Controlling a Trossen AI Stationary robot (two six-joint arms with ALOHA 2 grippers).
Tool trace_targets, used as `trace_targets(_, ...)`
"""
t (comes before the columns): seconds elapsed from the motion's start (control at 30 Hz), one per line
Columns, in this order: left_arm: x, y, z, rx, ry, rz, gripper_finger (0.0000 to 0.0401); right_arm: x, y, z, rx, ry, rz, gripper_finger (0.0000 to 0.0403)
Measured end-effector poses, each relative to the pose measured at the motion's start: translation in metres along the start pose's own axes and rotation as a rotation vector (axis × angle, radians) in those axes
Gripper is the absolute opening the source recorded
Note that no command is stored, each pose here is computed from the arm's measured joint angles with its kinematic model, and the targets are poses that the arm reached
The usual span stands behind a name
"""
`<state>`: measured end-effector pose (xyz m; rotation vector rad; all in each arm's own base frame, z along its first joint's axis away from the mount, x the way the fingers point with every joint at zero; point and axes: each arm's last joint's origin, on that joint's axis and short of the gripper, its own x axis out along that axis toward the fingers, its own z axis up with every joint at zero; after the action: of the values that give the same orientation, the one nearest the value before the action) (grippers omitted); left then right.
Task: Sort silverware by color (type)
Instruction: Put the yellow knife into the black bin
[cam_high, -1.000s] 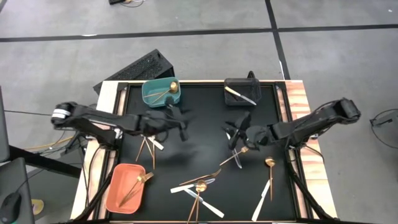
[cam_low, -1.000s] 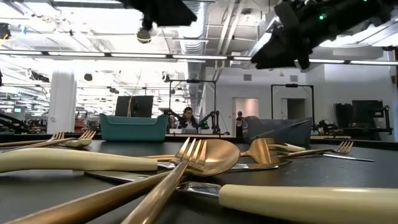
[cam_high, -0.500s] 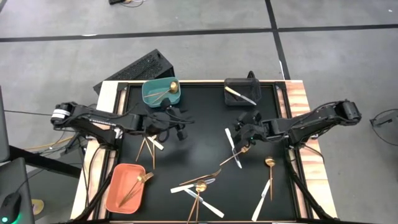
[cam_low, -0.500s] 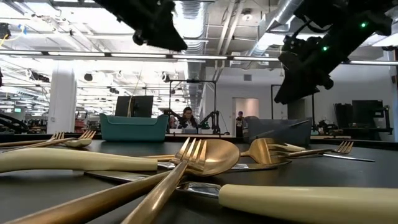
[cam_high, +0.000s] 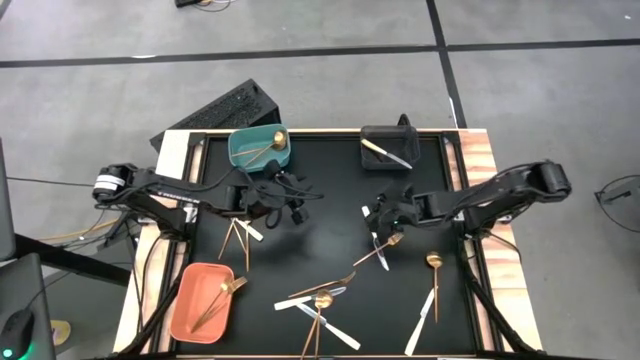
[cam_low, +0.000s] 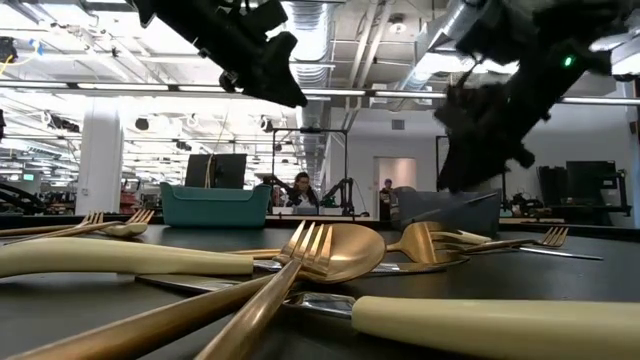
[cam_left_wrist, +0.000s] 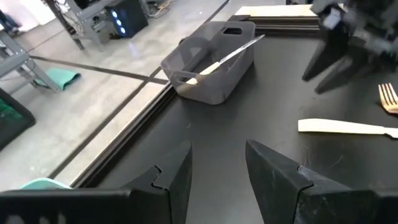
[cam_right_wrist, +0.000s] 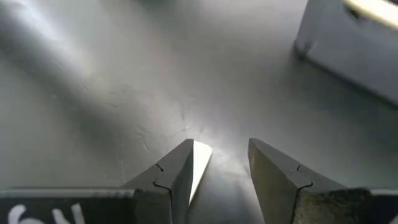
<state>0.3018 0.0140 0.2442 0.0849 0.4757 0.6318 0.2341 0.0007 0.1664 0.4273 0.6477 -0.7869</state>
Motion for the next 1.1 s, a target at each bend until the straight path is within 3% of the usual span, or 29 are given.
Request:
trace_targets(0.4,-0.002,-0.003,-0.002,0.002,0.011,-0.02,0.0139,0.037,0.025,-0.037,0.02,0.128,0.069,0.017)
trace_targets(0.63,-0.002,-0.003,-0.001,-0.003,0.01,-0.02,0.0139,0.041,0.025,-0.04,-0.006,0.14,0.058,0.0166)
trace_targets(0.73,-0.002,-0.003,-0.001,-0.006,0.008,-0.02,0.0139,0.041,0.023,-0.039,-0.043,0.144,0.06,0.0142)
trace_targets(0.9,-0.002,-0.003,-0.001,-0.02,0.011,-0.025,0.0139,0.042,0.023,-0.036,-0.046,0.139,0.067,0.0068)
trace_targets(1.1,-0.002,-0.005,-0.006,-0.025,0.04,-0.063,0.0139,0.04,0.029,-0.036,-0.053,0.091,0.111,0.0067)
